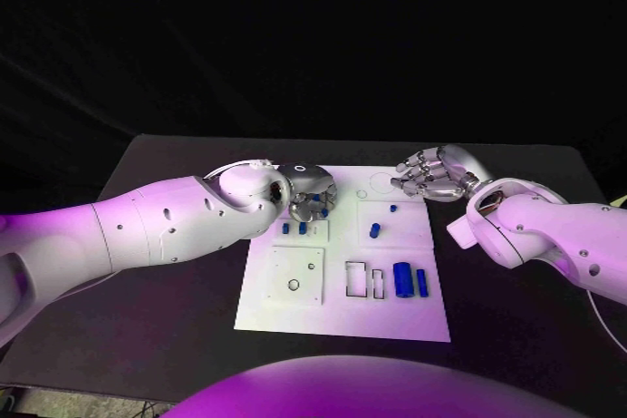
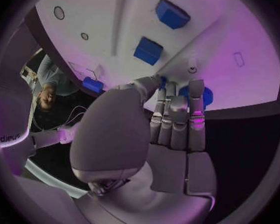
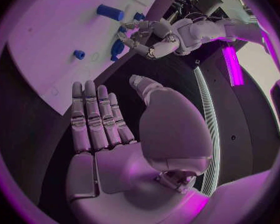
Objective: Assemble the parts on the task board
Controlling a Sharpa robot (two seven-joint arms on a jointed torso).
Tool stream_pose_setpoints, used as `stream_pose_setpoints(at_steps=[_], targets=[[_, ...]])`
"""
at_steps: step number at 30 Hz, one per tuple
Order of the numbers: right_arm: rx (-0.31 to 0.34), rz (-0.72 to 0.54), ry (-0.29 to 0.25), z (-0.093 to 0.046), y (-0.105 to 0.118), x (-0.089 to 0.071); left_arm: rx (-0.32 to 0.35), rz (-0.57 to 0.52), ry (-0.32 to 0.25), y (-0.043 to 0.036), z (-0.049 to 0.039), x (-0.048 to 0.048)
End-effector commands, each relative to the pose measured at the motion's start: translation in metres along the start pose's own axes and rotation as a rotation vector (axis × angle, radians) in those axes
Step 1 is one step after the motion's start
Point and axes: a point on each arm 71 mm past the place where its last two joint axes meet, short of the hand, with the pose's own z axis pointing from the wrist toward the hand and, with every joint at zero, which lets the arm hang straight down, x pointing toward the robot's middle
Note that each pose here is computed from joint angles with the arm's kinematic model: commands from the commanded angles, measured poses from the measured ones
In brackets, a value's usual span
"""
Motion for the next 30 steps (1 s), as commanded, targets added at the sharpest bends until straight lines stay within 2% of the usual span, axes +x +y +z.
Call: stream_pose_setpoints(at_steps=[1, 14, 24, 30], targets=[[-0.013, -0.002, 0.008, -0.0002, 0.0013, 0.0014, -0.012, 0.009, 0.024, 0.0004, 0.0007, 0.0018], [-0.014, -0.002, 0.009, 0.0001, 0.0016, 0.0019, 0.010, -0.012, 0.022, -0.0032, 0.0019, 0.0014], [-0.014, -0.003, 0.008, 0.0002, 0.0018, 0.0019, -0.005, -0.015, 0.016, 0.0012, 0.0021, 0.0014], [-0.015, -0.003, 0.007, 0.0003, 0.0019, 0.0021, -0.007, -0.023, -0.013, 0.0031, 0.0019, -0.0004]])
